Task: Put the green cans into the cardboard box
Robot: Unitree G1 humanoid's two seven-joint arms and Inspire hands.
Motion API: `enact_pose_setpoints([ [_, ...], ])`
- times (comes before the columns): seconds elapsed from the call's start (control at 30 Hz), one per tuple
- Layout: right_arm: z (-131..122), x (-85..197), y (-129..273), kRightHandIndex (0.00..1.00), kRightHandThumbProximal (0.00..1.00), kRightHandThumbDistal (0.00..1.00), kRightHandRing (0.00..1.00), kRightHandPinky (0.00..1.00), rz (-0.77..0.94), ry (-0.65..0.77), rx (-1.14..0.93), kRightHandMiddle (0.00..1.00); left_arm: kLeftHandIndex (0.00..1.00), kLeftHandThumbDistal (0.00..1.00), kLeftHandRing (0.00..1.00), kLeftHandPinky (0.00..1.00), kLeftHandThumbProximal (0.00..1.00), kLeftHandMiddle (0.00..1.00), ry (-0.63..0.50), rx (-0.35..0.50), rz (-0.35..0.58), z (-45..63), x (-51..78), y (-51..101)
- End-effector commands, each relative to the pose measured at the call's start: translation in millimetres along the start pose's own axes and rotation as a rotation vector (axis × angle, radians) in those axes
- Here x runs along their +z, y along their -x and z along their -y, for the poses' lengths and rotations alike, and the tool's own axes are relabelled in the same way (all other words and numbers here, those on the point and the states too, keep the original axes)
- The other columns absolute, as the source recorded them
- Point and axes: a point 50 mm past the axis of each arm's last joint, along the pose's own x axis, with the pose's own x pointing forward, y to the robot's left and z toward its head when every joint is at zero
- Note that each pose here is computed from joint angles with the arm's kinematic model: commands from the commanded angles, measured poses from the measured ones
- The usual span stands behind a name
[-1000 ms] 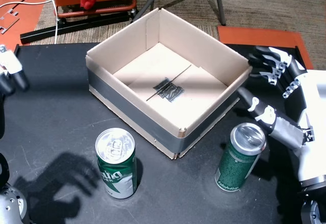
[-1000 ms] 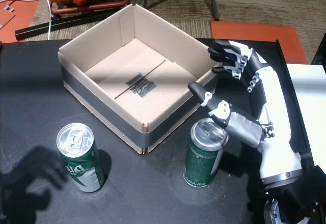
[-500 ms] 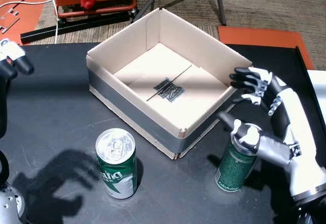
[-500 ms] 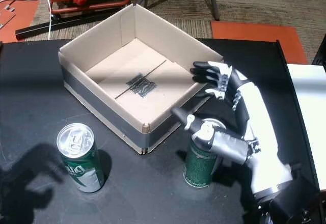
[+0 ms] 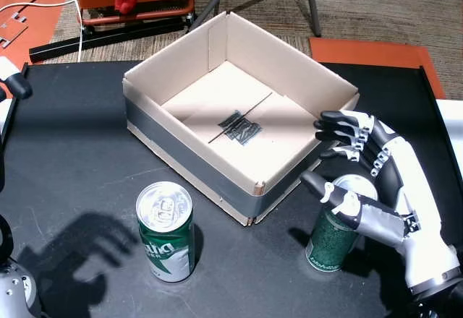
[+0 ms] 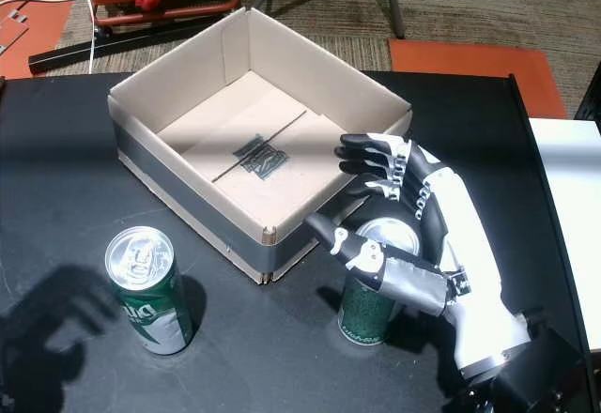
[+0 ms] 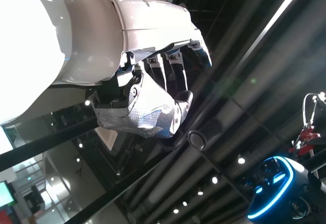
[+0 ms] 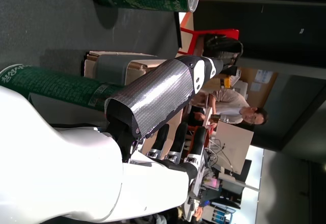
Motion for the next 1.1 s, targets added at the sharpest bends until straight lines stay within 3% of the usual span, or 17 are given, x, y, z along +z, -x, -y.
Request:
enact_pose_setpoints([
  [0.0,-0.9,-1.6,-0.7,0.61,0.32,1.0,0.7,0.69,-0.01,-0.019,-0.003,0.7,0.5,0.22,0.53,0.82,0.0,0.46,0.026,0.014,0.002,3.2,0.4,5.3],
  [0.03,-0.7,-2.1,-0.7,0.61,0.32,1.0,0.7,0.69,-0.012,-0.018,-0.003,0.7,0.48,0.19,0.5,0.83,0.0,0.42,0.037,0.017,0.003,4.0,0.5,6.2],
  [0.1,-0.5,-4.2,-0.8,0.61,0.31,1.0,0.7,0.69,-0.022,-0.025,-0.008,0.7,0.49,0.02,0.53,0.85,0.0,0.43,0.053,0.022,0.004,3.2,1.6,7.6],
  [0.13,-0.4,-5.2,-0.8,0.61,0.31,1.0,0.69,0.69,-0.027,-0.027,-0.011,0.7,0.49,0.0,0.53,0.86,0.0,0.42,0.062,0.023,0.005,2.7,1.9,7.9],
  [0.17,-0.5,-6.2,-1.0,0.61,0.31,1.0,0.69,0.69,-0.031,-0.032,-0.014,0.7,0.48,0.0,0.55,0.88,0.14,0.43,0.069,0.022,0.007,1.7,2.2,7.6],
  [0.23,-0.8,-7.9,-1.3,0.61,0.3,1.0,0.69,0.69,-0.036,-0.043,-0.016,0.7,0.48,0.0,0.63,0.87,0.29,0.48,0.106,0.015,0.009,0.0,2.5,6.9],
  [0.27,-1.0,-8.6,-1.4,0.6,0.31,1.0,0.7,0.69,-0.038,-0.045,-0.017,0.7,0.4,0.07,0.53,0.83,0.22,0.4,0.074,0.026,0.017,-0.6,2.8,7.1],
  [0.37,-1.5,-9.5,-1.6,0.59,0.3,1.0,0.7,0.69,-0.04,-0.045,-0.017,0.7,0.46,0.0,0.53,0.87,0.13,0.39,0.071,0.026,0.022,-0.9,2.1,6.0],
  [0.47,-1.7,-10.4,-1.4,0.59,0.32,1.0,0.7,0.69,-0.046,-0.04,-0.017,0.7,0.46,0.03,0.49,0.87,0.09,0.37,0.063,0.014,0.008,-2.2,3.3,5.0],
  [0.5,-1.7,-10.9,-1.2,0.59,0.32,1.0,0.7,0.69,-0.051,-0.039,-0.017,0.7,0.46,0.08,0.5,0.88,0.08,0.37,0.037,0.012,0.002,-2.8,4.4,4.8],
  [0.53,-1.8,-11.3,-0.9,0.58,0.31,1.0,0.7,0.69,-0.055,-0.039,-0.017,0.7,0.5,0.02,0.54,0.89,0.12,0.41,0.038,0.007,-0.005,-3.7,5.0,4.8],
  [0.6,-1.8,-12.1,-0.5,0.58,0.31,1.0,0.7,0.69,-0.063,-0.041,-0.017,0.7,0.48,0.0,0.55,0.89,0.16,0.4,0.024,0.006,-0.005,-4.7,5.8,4.3],
  [0.73,-1.6,-13.5,0.8,0.55,0.33,1.0,0.71,0.69,-0.08,-0.045,-0.01,0.7,0.46,0.05,0.45,0.84,0.05,0.34,0.023,0.024,-0.001,-3.9,5.0,6.6],
  [0.77,-1.4,-13.6,1.1,0.55,0.33,1.0,0.71,0.69,-0.083,-0.045,-0.009,0.7,0.47,0.05,0.47,0.85,0.05,0.35,0.024,0.025,-0.003,-3.7,5.1,7.0],
  [0.8,-1.3,-13.6,1.4,0.54,0.33,1.0,0.71,0.69,-0.086,-0.045,-0.009,0.7,0.5,0.01,0.51,0.88,0.11,0.38,0.024,0.021,-0.003,-3.8,5.2,6.5],
  [0.9,-0.9,-13.6,2.6,0.55,0.34,1.0,0.71,0.69,-0.089,-0.04,-0.009,0.7,0.46,0.0,0.46,0.87,0.15,0.35,-0.002,0.019,-0.004,-4.7,6.2,5.7],
  [1.07,-1.2,-14.8,5.4,0.57,0.34,1.0,0.71,0.69,-0.086,-0.039,-0.01,0.7,0.46,0.0,0.44,0.87,0.09,0.34,-0.007,0.02,-0.011,-6.2,6.7,6.0],
])
